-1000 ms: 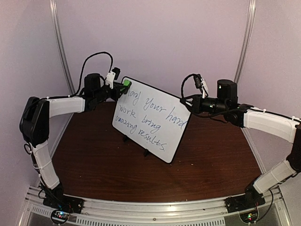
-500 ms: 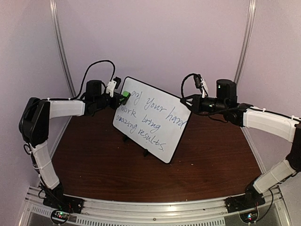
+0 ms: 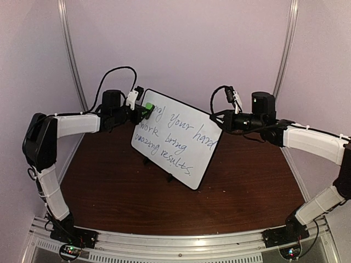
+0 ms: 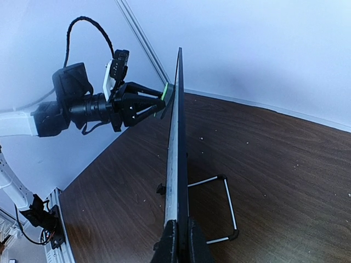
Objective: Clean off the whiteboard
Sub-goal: Erase the center of the whiteboard.
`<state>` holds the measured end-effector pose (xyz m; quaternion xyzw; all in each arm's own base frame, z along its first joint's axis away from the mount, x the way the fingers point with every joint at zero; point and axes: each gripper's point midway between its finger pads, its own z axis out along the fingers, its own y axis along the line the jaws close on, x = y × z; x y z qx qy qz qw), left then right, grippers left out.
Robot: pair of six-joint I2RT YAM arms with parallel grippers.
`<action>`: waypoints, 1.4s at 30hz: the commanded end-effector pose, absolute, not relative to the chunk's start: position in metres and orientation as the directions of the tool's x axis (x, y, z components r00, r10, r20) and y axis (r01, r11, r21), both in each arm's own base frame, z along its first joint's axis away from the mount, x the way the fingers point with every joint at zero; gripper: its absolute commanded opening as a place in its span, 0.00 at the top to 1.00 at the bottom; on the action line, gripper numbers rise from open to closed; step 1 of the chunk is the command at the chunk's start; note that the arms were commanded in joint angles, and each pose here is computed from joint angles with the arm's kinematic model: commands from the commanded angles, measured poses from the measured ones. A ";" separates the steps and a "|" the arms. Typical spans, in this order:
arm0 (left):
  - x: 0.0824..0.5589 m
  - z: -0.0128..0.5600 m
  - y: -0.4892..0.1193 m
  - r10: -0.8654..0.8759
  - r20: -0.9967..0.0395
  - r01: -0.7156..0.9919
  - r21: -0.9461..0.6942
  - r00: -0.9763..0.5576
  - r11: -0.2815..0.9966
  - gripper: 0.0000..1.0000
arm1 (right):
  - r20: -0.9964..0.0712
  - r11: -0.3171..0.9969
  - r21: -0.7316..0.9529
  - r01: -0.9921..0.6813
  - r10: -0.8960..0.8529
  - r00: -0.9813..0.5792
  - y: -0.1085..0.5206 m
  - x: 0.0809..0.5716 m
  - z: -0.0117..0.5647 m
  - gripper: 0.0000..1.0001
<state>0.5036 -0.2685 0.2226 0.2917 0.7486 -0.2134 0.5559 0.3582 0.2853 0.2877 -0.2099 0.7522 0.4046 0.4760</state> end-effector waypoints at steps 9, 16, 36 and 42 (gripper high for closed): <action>0.471 0.166 -0.288 0.280 -0.901 0.687 -0.028 -0.332 0.727 0.83 | -0.914 0.395 0.350 -0.850 -0.054 -0.402 0.319 0.317 0.291 1.00; 0.489 0.231 -0.305 0.234 -0.947 0.717 0.006 -0.219 0.697 0.83 | -0.914 0.390 0.345 -0.854 -0.067 -0.400 0.321 0.314 0.289 1.00; 0.470 0.174 -0.281 0.257 -0.900 0.651 -0.038 -0.352 0.758 0.83 | -0.916 0.386 0.340 -0.857 -0.069 -0.395 0.320 0.311 0.293 1.00; 0.480 0.201 -0.287 0.240 -0.923 0.662 -0.022 -0.302 0.749 0.83 | -0.916 0.382 0.340 -0.859 -0.072 -0.395 0.321 0.310 0.292 1.00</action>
